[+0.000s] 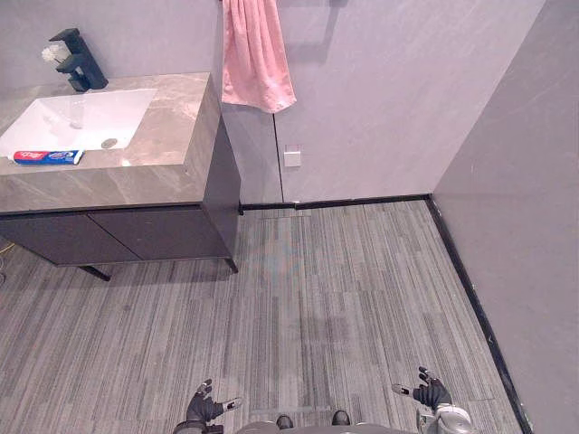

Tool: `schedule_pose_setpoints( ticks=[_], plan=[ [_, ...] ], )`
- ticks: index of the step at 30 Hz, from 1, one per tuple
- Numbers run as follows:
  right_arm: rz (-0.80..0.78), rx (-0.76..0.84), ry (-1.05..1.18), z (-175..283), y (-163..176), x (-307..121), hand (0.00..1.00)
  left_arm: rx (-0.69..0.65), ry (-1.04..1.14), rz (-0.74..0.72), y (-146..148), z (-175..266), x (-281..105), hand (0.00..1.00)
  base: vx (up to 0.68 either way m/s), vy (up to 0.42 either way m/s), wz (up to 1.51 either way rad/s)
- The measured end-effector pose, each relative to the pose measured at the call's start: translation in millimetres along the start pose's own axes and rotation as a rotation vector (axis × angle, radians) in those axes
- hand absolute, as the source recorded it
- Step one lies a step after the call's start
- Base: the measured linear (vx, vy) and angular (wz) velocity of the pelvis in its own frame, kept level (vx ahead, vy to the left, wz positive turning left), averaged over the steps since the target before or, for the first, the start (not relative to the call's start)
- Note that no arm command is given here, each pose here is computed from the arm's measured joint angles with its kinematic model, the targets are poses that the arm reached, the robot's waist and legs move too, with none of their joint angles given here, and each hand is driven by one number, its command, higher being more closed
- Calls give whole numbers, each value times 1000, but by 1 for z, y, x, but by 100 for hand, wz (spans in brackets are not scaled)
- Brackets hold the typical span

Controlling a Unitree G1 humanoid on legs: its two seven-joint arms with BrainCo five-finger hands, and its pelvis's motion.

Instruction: Organize washtable

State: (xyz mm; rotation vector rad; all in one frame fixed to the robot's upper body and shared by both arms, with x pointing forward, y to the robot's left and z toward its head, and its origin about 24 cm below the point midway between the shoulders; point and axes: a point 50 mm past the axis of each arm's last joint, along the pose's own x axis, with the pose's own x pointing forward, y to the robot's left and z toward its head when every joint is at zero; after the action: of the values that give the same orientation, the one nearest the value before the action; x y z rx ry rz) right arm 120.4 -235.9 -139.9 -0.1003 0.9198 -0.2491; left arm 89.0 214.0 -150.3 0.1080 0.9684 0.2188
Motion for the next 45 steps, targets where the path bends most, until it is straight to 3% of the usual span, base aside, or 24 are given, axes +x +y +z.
schedule_pose_setpoints(
  ticks=[15, 33, 36, 45],
  plan=[
    [47, -43, -44, 26, 14, 9, 0, 61, -111, 9, 10, 36, 10, 0, 121, 42, -9],
    [-13, 5, -140, 51, -1, 12, 0, -22, -173, -63, -24, 56, 12, 0, 442, -112, 3],
    [-38, 16, -121, 44, -6, 10, 0, -29, -157, -75, -29, 51, 10, 0, 330, 192, -7],
    [11, 39, -50, 21, 17, 5, 0, 0, -138, -35, -11, 44, 10, 0, 407, 186, 9]
  ],
)
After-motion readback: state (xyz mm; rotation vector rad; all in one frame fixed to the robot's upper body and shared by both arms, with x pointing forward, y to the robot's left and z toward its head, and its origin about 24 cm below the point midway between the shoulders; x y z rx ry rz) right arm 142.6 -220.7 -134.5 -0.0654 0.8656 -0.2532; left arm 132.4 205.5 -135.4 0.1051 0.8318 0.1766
